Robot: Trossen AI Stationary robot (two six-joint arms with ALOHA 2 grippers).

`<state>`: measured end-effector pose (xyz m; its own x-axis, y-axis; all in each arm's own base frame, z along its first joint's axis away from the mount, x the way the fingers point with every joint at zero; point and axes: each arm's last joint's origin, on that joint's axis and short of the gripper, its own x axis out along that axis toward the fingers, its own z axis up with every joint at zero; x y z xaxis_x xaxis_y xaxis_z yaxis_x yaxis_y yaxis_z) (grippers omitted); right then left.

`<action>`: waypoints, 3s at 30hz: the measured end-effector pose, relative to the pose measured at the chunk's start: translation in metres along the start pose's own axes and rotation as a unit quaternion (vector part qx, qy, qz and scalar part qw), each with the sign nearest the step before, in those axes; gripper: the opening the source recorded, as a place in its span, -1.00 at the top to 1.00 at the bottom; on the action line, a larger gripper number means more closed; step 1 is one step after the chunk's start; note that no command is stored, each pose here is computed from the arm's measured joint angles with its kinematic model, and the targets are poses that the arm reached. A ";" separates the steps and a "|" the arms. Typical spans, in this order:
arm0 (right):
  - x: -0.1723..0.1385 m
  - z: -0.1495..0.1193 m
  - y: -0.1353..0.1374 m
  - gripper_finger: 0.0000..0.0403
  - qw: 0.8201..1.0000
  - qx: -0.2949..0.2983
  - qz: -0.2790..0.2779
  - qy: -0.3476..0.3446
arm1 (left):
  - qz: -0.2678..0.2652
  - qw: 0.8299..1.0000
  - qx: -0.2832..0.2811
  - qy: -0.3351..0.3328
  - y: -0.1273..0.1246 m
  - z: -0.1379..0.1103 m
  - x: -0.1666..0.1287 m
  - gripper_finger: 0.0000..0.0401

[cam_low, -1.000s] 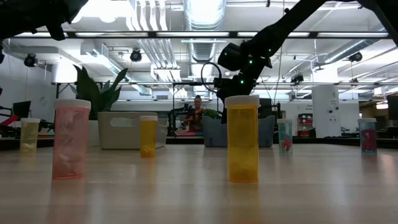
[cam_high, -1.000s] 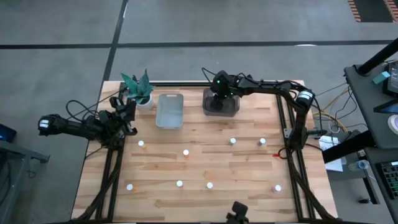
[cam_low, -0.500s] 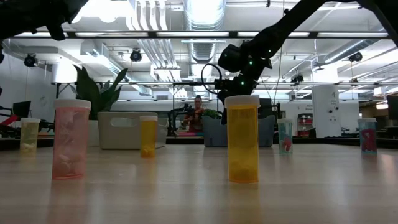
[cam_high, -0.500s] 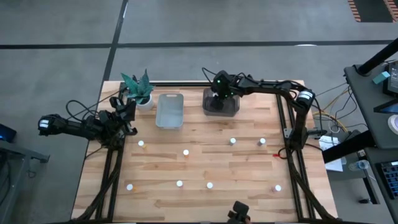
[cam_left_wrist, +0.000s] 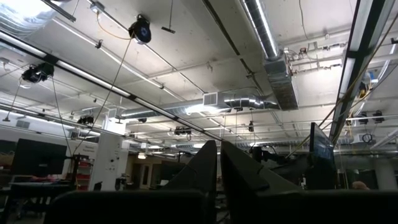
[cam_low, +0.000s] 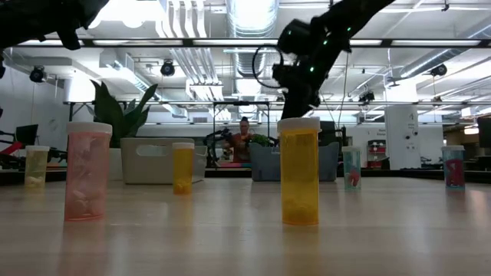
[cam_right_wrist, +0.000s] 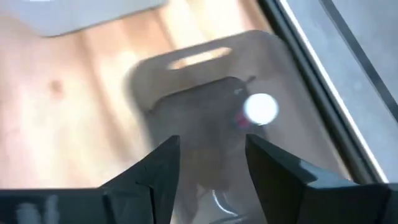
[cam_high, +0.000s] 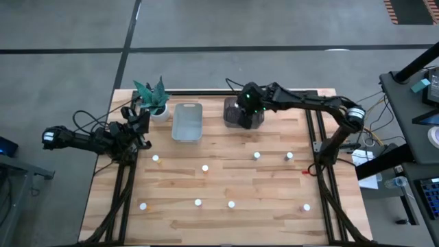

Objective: Pick and place medicine bottles into bin by pill shape (circle, oval)
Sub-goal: Put the top orange tablet bottle into the gray bin

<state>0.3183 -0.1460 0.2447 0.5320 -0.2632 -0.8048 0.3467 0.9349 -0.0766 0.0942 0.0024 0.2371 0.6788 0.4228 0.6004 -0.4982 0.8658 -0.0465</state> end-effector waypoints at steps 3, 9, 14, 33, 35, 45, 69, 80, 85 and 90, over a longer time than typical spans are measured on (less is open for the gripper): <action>-0.013 -0.008 0.024 0.20 0.999 -0.024 0.019 -0.025 | 0.000 1.000 0.001 0.001 0.000 0.000 0.000 0.97; -0.035 -0.036 0.064 0.29 0.990 -0.064 0.058 -0.108 | -0.019 1.000 0.001 0.002 -0.003 -0.001 0.003 0.97; -0.051 -0.065 0.081 0.36 0.978 -0.082 0.085 -0.171 | -0.077 0.996 -0.041 -0.008 -0.012 0.004 0.013 0.97; -0.079 -0.130 0.086 0.68 0.925 -0.163 0.094 -0.331 | -0.114 0.960 -0.179 0.181 -0.077 -0.001 0.109 0.97; -0.084 -0.132 0.085 0.69 0.919 -0.167 0.090 -0.345 | -0.112 0.950 -0.180 0.228 -0.085 -0.004 0.120 0.97; -0.098 -0.137 0.081 0.71 0.906 -0.178 0.081 -0.376 | -0.047 0.830 -0.141 0.537 -0.113 -0.010 0.156 0.97; -0.092 -0.142 0.081 0.71 0.909 -0.182 0.081 -0.365 | -0.124 0.614 0.007 0.779 -0.176 -0.088 0.124 0.97; -0.091 -0.144 0.081 0.71 0.911 -0.184 0.081 -0.361 | -0.142 0.605 0.037 0.783 -0.178 -0.101 0.119 0.56; -0.090 -0.144 0.081 0.71 0.911 -0.183 0.082 -0.361 | -0.124 0.607 0.080 0.781 -0.182 -0.121 0.114 0.06; -0.090 -0.145 0.081 0.71 0.911 -0.183 0.082 -0.359 | -0.126 0.595 0.111 0.786 -0.184 -0.136 0.108 -0.24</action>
<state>0.1867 -0.0124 0.2254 0.9676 -0.0782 -0.2401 0.0061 0.9579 -0.2872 0.3329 -0.0749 0.2021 0.3261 0.1665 -0.9306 -0.2138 0.9719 0.0990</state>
